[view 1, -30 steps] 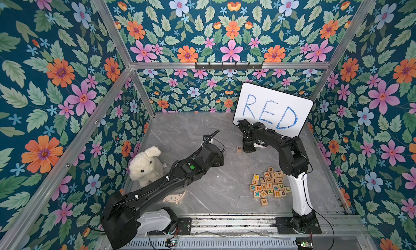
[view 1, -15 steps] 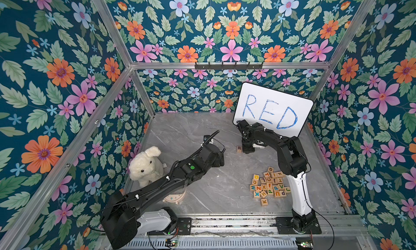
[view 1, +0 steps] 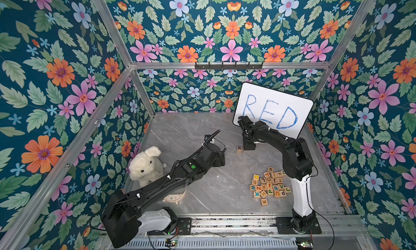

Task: Assemble the uppercase word "red" with letter blocks
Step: Place the letter block at the center of the board, then pick up the letter block from the center of the board.

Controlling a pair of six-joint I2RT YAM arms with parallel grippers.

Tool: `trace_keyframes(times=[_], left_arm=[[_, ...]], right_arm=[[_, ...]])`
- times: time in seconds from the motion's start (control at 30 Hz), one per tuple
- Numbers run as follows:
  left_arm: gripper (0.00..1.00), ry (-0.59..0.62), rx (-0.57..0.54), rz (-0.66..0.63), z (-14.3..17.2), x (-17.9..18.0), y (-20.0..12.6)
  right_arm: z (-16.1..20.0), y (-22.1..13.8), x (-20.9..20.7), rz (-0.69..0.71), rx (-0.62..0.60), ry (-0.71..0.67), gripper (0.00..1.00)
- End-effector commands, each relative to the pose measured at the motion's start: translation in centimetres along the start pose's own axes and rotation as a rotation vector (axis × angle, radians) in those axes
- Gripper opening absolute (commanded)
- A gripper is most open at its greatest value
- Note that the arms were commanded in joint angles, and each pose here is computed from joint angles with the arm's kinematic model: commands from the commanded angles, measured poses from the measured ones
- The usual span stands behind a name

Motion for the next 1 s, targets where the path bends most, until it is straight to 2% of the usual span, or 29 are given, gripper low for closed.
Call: trace_keyframes(times=[0.0, 0.17, 0.3, 0.43, 0.5, 0.57, 0.6, 0.67, 0.73, 0.87, 0.97], left_arm=[[0.87, -0.010, -0.015, 0.005, -0.2, -0.1, 0.0], [0.87, -0.009, -0.019, 0.010, -0.3, -0.2, 0.0], [0.88, -0.014, -0.033, 0.017, -0.6, -0.3, 0.0], [0.89, -0.012, -0.040, 0.024, -0.9, -0.4, -0.1], [0.90, 0.000, -0.035, 0.039, -0.9, -0.6, -0.1], [0.96, 0.048, -0.024, 0.053, -0.8, -0.7, -0.1], [0.99, 0.086, -0.021, 0.037, -0.8, -0.5, -0.1], [0.99, 0.111, -0.021, -0.047, -0.7, 0.2, -0.2], [0.99, 0.118, -0.033, -0.123, -0.8, 0.8, -0.5], [0.99, 0.113, -0.052, -0.124, -0.9, 1.0, -0.6], [0.99, 0.085, -0.046, -0.109, -1.1, 0.8, -0.2]], right_arm=[[0.1, -1.2, -0.2, -0.033, 0.014, 0.027, 0.70], [-0.2, -3.4, -1.0, -0.087, 0.079, -0.001, 0.70], [-0.7, -6.2, -1.1, -0.185, 0.134, -0.146, 0.68], [-1.6, -8.9, -1.3, -0.417, 0.190, -0.413, 0.60], [-3.1, -9.9, -2.4, -0.513, 0.222, -0.475, 0.56], [-4.6, -10.2, -3.8, -0.597, 0.223, -0.514, 0.54], [-5.5, -10.5, -4.3, -0.654, 0.220, -0.554, 0.54], [-7.0, -11.3, -5.4, -0.725, 0.201, -0.645, 0.54], [-8.8, -12.4, -6.4, -0.720, 0.142, -0.740, 0.54], [-11.7, -14.7, -8.3, -0.629, -0.018, -0.922, 0.57], [-13.5, -15.2, -9.8, -0.525, -0.126, -0.943, 0.58]])
Point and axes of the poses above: each gripper's point midway between its finger pads, its own y axis out along the fingers, its own x axis along the line the jaws close on, z = x × y, the point moved 10 cm from there along -y, back along the fingers, and after that the axes turned 10 degrees about y, right-handed, at the moved point
